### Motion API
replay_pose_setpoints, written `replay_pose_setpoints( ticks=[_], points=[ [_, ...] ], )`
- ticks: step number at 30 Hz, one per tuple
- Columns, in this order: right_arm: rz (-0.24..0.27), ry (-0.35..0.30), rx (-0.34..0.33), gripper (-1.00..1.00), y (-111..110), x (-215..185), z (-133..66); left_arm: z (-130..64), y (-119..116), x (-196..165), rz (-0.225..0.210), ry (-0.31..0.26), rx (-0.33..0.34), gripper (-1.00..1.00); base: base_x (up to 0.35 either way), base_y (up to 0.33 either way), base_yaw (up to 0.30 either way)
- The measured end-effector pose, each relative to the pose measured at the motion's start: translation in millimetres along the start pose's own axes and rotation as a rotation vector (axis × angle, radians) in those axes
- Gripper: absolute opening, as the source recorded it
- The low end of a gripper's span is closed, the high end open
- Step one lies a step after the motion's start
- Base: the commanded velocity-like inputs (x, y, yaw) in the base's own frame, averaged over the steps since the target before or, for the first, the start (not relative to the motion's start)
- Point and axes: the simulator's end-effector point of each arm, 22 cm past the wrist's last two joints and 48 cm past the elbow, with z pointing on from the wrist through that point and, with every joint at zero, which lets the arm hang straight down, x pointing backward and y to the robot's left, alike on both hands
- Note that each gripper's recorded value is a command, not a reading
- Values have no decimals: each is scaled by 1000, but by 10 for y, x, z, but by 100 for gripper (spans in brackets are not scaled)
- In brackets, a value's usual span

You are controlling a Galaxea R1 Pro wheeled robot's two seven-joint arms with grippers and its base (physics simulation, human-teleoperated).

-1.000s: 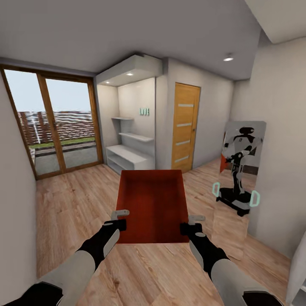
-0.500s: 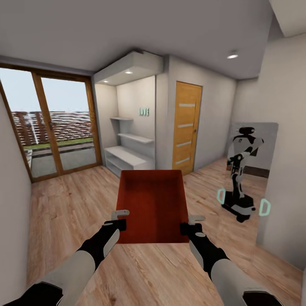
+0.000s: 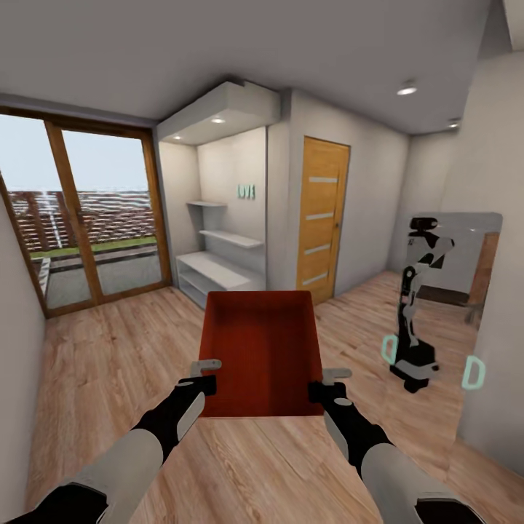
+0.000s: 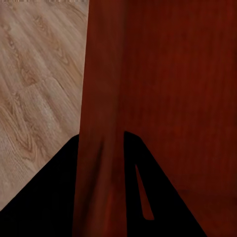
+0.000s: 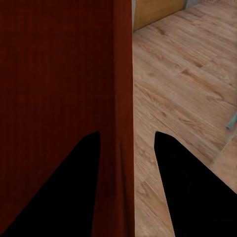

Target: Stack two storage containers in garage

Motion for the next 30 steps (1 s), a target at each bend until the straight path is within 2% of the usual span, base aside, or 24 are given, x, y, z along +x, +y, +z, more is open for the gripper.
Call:
replay_pose_setpoints(
  ticks=[19,30],
  points=[
    [0,1,1,-100,1,2,0,0,2,4,-1,1,-1,-100,323,0,-2],
    [-4,5,2,-100,5,4,-1,2,7,17,-4,5,-1,-100,323,0,-207]
  ],
)
